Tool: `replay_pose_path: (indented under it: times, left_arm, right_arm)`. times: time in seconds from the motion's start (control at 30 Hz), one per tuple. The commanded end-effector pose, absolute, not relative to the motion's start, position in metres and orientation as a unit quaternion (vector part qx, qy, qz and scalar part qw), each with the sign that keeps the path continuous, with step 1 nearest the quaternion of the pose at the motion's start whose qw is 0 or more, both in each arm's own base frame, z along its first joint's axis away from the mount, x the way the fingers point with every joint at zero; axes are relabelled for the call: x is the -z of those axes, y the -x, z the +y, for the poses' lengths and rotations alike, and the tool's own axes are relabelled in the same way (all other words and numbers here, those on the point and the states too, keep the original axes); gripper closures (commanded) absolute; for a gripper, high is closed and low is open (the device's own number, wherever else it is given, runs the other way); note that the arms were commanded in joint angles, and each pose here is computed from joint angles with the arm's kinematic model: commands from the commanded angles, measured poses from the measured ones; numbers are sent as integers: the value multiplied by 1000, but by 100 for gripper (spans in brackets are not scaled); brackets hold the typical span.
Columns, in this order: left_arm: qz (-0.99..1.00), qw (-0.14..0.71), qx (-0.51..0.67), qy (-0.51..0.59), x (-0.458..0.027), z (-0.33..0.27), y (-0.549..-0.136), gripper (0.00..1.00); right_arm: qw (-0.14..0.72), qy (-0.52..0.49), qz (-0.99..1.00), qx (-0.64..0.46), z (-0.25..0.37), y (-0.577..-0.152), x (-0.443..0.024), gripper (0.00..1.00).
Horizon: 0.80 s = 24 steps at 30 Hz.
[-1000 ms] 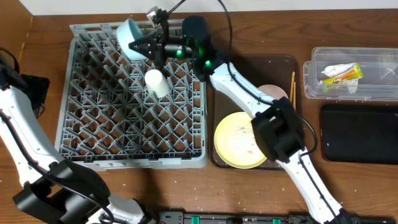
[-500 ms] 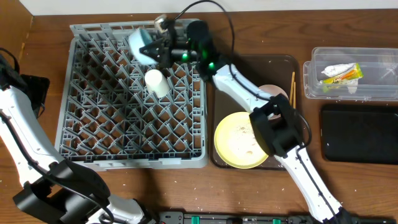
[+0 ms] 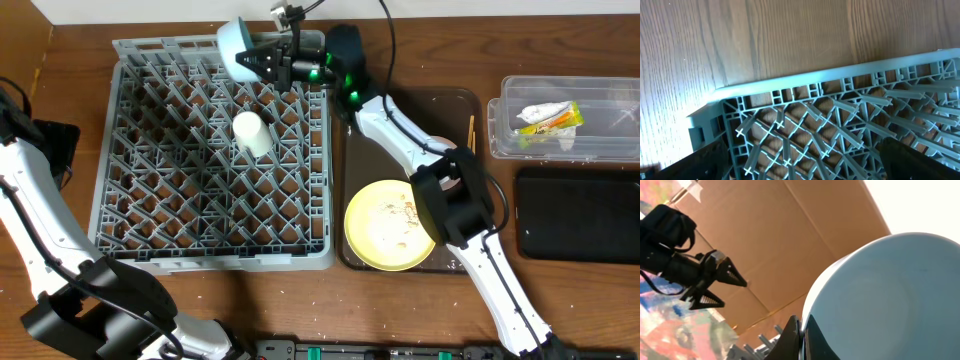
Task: Sort waste into correct bins and load items into the dishwasher
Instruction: 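Lower the bowl into the rack's back row and adjust it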
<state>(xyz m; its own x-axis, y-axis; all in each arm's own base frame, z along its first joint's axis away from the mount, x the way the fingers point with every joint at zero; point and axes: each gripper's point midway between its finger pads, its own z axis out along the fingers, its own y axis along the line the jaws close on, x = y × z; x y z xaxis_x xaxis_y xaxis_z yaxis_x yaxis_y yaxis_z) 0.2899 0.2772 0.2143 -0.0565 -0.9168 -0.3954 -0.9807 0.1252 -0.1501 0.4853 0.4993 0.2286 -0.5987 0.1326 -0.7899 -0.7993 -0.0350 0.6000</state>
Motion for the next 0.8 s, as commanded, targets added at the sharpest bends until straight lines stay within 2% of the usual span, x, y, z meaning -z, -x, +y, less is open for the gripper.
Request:
replay_pose_path:
  times: [0.0, 0.17, 0.37, 0.67, 0.77]
  left_arm:
    - [715, 209, -88, 662, -221, 278, -284, 2]
    - [715, 208, -88, 662, -221, 278, -284, 2]
    - [715, 208, -88, 662, -221, 278, -284, 2]
    - [715, 208, -88, 662, -221, 278, -284, 2]
    - [715, 208, -88, 662, -221, 278, -284, 2]
  right_arm:
    - [323, 270, 607, -674, 523, -467, -223, 99]
    - [305, 262, 627, -667, 539, -460, -194, 99]
    - [287, 237, 650, -663, 531, -474, -163, 99]
    - [305, 216, 657, -654, 487, -515, -163, 98]
    - [305, 216, 658, -654, 477, -521, -162, 91]
